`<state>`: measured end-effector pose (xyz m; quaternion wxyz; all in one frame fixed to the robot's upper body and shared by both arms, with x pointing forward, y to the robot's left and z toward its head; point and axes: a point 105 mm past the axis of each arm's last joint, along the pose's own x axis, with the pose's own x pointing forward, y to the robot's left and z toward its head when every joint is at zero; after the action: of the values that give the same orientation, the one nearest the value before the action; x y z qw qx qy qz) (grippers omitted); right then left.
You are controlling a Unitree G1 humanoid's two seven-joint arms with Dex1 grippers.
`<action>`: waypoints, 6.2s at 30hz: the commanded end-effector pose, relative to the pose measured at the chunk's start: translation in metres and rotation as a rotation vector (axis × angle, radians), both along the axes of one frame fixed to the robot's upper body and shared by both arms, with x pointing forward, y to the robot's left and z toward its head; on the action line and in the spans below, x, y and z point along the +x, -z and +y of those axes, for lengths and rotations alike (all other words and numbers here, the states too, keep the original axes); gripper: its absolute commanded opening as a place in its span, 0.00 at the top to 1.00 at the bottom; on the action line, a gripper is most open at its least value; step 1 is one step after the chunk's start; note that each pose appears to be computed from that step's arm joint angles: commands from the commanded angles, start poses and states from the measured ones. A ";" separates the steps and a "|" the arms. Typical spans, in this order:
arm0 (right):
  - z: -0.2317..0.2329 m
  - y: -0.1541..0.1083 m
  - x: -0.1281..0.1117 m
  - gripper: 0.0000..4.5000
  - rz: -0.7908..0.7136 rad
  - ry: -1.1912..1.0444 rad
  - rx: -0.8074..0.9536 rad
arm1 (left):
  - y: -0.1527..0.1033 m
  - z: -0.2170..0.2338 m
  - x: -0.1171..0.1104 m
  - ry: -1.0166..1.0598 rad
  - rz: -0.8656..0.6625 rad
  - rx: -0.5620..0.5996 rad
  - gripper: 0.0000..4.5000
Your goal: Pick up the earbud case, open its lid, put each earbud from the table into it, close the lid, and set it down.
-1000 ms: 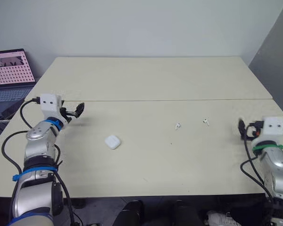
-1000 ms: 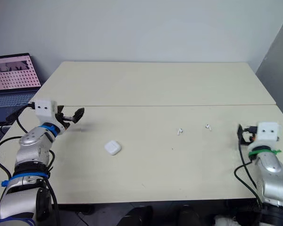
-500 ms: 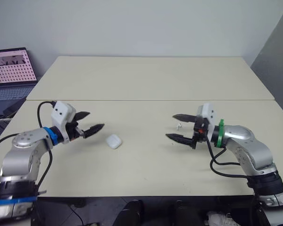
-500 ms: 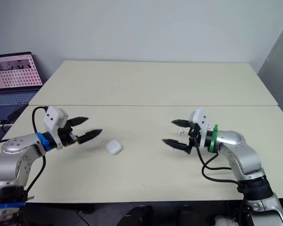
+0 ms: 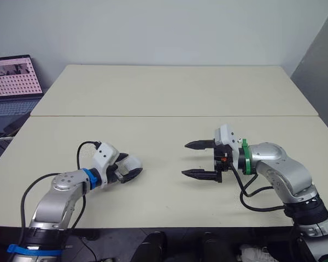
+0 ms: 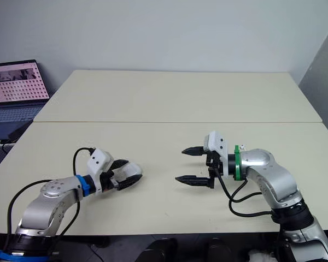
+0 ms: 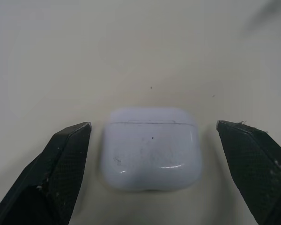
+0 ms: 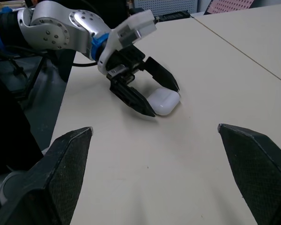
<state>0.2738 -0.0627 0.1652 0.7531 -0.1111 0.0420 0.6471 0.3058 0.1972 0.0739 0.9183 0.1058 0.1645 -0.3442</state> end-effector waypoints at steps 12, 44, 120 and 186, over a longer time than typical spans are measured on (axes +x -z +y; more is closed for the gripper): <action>-0.013 -0.024 0.004 0.00 -0.073 0.091 0.014 | 0.002 0.008 0.000 0.012 0.008 0.037 0.38; 0.038 -0.052 0.053 0.37 0.325 0.335 0.247 | -0.136 -0.118 0.024 0.684 -1.417 0.298 0.38; -0.019 -0.057 0.056 0.01 -0.337 0.351 -0.153 | -0.124 -0.126 0.062 0.763 -0.418 0.110 0.83; -0.053 -0.088 0.070 0.01 -0.189 0.537 0.206 | -0.126 -0.140 0.028 0.632 -0.250 -0.356 0.83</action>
<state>0.3455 -0.1126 0.2381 0.9038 -0.0924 -0.0411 0.4159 0.3386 0.0610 0.1873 0.7937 0.0220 -0.0236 -0.6074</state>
